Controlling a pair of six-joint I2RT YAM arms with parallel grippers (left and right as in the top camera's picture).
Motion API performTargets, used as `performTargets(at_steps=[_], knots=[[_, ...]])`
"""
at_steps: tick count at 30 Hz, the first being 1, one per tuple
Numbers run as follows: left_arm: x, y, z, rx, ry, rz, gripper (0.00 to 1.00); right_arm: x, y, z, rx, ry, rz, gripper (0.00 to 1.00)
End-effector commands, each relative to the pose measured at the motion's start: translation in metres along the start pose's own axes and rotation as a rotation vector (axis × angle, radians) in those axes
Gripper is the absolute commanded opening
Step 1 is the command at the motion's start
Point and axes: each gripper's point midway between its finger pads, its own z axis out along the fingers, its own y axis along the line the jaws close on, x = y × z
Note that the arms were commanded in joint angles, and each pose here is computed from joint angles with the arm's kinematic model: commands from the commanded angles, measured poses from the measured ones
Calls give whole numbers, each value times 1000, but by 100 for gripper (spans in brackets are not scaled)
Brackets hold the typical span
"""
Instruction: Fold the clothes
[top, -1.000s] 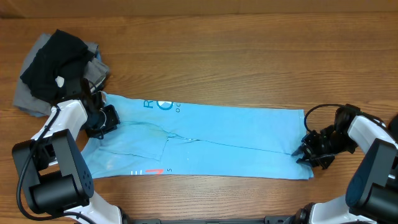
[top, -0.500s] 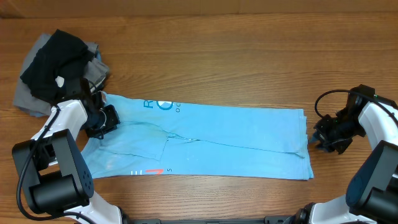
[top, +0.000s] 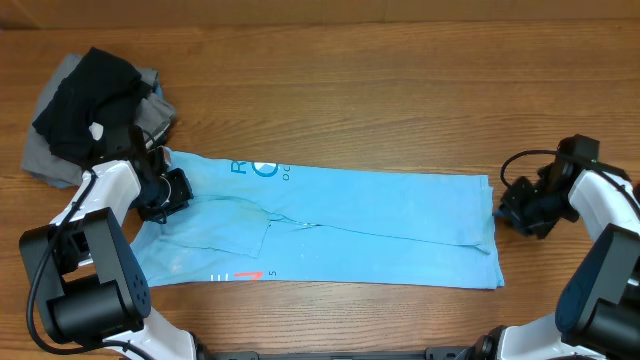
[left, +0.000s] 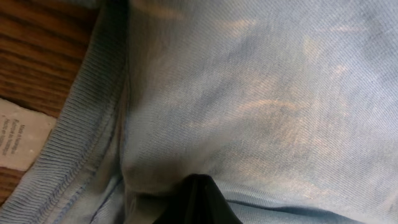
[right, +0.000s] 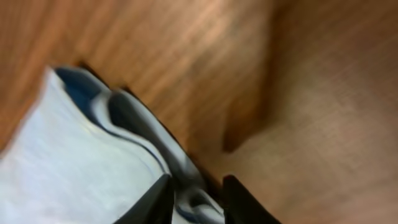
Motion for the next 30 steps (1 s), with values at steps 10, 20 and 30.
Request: performTargets(at_steps=[10, 20, 30], knots=[[12, 16, 7, -73, 42, -6, 9, -4, 35, 17, -220, -55, -135, 38], [12, 16, 7, -74, 42, -5, 9, -42, 12, 24, -84, -202, -5, 4], [12, 16, 7, -73, 43, 1, 10, -61, 44, -18, -269, -198, -103, 46]])
